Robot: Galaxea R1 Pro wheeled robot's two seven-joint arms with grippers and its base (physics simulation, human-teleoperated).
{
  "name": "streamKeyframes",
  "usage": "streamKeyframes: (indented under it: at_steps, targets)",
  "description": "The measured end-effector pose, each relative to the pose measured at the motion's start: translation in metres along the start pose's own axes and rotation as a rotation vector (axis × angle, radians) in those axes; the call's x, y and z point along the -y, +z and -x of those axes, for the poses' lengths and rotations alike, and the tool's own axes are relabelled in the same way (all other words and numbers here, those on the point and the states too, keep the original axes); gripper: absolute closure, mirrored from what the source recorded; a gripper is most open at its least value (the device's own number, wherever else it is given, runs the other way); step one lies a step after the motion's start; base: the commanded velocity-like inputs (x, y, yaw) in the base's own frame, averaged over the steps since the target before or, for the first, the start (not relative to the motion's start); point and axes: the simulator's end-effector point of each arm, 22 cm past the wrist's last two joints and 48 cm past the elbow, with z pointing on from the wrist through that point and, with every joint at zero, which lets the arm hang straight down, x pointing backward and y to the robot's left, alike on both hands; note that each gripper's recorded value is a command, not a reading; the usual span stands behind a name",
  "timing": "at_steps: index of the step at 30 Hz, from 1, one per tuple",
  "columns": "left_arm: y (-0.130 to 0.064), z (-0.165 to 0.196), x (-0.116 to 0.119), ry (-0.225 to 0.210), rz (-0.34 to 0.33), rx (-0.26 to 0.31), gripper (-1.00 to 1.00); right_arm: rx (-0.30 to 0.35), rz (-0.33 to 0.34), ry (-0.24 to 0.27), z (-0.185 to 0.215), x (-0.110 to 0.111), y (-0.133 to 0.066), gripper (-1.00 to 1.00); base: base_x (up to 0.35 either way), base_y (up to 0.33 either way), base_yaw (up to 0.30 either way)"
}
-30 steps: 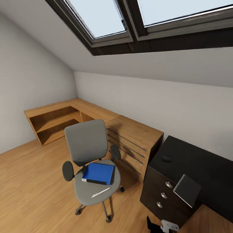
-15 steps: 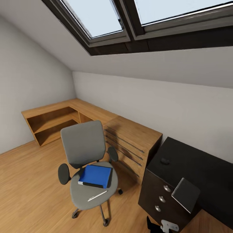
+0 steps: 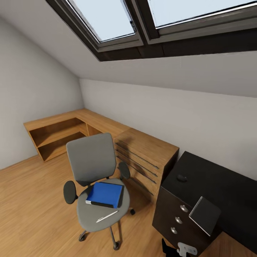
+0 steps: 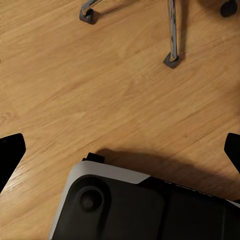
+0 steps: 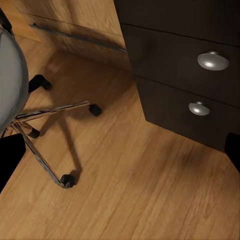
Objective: In the bedroom, organize the workspace by keeping the computer under the desk, ensuring the monitor is on the desk, placing the keyboard on the desk next to the monitor, placing the mouse on the desk next to the keyboard, moving the folder from the swivel chair onto the desk next to the mouse, stacking the notebook on top of the folder with the pen on top of the notebook, and positioning the swivel chair next to the desk.
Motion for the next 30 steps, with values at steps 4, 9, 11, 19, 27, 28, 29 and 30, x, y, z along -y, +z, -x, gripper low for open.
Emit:
streamKeyframes:
  at_steps: [4, 9, 11, 19, 27, 28, 29, 30]
  targets:
    - [-0.0001, -0.0001, -0.0001, 0.0, 0.0, 0.0, -1.0, 0.0, 0.0, 0.0, 0.0, -0.0001, 0.0, -1.0, 0.0, 0.0, 0.0]
    - [0.0, 0.0, -0.0002, 0.0, 0.001, 0.0, -1.0, 0.0, 0.0, 0.0, 0.0, -0.0001, 0.0, -1.0, 0.0, 0.0, 0.033]
    - [-0.0001, -0.0004, -0.0001, 0.0, 0.0, -0.001, -1.0, 0.0, 0.0, 0.0, 0.0, -0.0001, 0.0, -1.0, 0.0, 0.0, 0.139]
    - [0.0001, -0.0001, 0.0001, -0.001, 0.0, -0.001, -1.0, 0.0, 0.001, 0.001, -0.0003, -0.0009, 0.0, -1.0, 0.0, 0.0, 0.226]
    - [0.0, -0.0004, 0.0, 0.0, 0.0, -0.001, -1.0, 0.0, 0.0, 0.002, -0.0003, -0.001, 0.0, -1.0, 0.0, 0.0, 0.221]
    - [-0.0001, -0.0004, -0.0001, 0.0, 0.0, -0.001, -1.0, 0.0, 0.0, 0.002, -0.0003, -0.0008, 0.0, -1.0, 0.0, 0.0, 0.1]
    - [0.0, -0.0002, 0.0002, 0.0, 0.0, -0.001, -1.0, 0.0, 0.0, 0.002, -0.0002, -0.0006, 0.0, -1.0, 0.0, 0.0, 0.064]
    - [-0.0001, -0.0003, 0.0, 0.0, 0.0, -0.001, -1.0, 0.0, 0.0, 0.001, -0.0002, -0.0004, 0.0, -1.0, 0.0, 0.0, 0.051]
